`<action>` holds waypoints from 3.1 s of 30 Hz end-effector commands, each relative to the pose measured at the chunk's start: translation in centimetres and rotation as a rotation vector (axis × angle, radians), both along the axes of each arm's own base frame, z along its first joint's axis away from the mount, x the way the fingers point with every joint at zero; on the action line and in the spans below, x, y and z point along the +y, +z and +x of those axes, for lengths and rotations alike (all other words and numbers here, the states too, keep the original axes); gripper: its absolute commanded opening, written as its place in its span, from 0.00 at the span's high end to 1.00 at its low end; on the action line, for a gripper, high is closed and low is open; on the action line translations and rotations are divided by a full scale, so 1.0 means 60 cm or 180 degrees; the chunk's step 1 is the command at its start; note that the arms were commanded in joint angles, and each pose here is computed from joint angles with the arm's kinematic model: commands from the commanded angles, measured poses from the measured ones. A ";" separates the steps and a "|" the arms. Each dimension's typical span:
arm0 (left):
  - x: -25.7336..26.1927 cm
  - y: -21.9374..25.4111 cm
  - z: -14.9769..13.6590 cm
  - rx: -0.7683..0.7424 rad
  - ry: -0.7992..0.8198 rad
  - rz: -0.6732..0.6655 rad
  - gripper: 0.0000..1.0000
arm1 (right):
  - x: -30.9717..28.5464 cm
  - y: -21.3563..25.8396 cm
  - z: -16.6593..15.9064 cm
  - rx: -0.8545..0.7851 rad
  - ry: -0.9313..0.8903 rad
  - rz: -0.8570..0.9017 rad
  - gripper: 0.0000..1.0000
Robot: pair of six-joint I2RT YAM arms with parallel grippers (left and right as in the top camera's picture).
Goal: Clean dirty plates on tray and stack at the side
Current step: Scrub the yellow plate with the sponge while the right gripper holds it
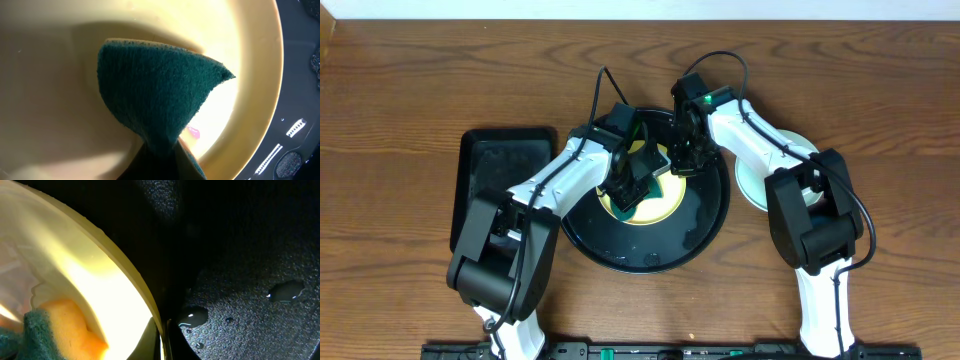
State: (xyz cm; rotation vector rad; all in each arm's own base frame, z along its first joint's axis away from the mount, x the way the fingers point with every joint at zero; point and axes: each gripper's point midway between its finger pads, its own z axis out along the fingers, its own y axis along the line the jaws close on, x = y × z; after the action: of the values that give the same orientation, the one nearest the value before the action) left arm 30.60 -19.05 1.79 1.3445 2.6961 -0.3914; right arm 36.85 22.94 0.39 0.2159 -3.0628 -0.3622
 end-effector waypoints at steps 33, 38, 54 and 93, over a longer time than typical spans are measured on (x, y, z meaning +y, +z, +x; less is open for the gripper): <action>0.023 0.022 0.038 0.0531 0.5022 0.0189 0.93 | -0.004 -0.026 -0.014 0.0057 -0.0041 -0.0183 0.98; 0.074 0.029 0.073 -0.0149 0.5466 0.0262 0.92 | -0.003 -0.026 -0.014 0.0055 -0.0041 -0.0180 0.99; 0.057 0.037 0.117 -0.0459 0.5108 -0.0048 0.92 | -0.004 -0.026 -0.014 0.0056 -0.0041 -0.0181 0.98; 0.043 0.070 0.160 -0.1613 0.4474 -0.0046 0.93 | -0.005 -0.026 -0.015 0.0064 -0.0037 -0.0190 0.98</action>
State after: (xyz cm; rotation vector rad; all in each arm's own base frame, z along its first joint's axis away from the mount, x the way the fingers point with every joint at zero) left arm 38.30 -17.56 4.14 -0.8121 2.4445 -0.0214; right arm 36.78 23.09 0.42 0.1885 -3.0612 -0.3659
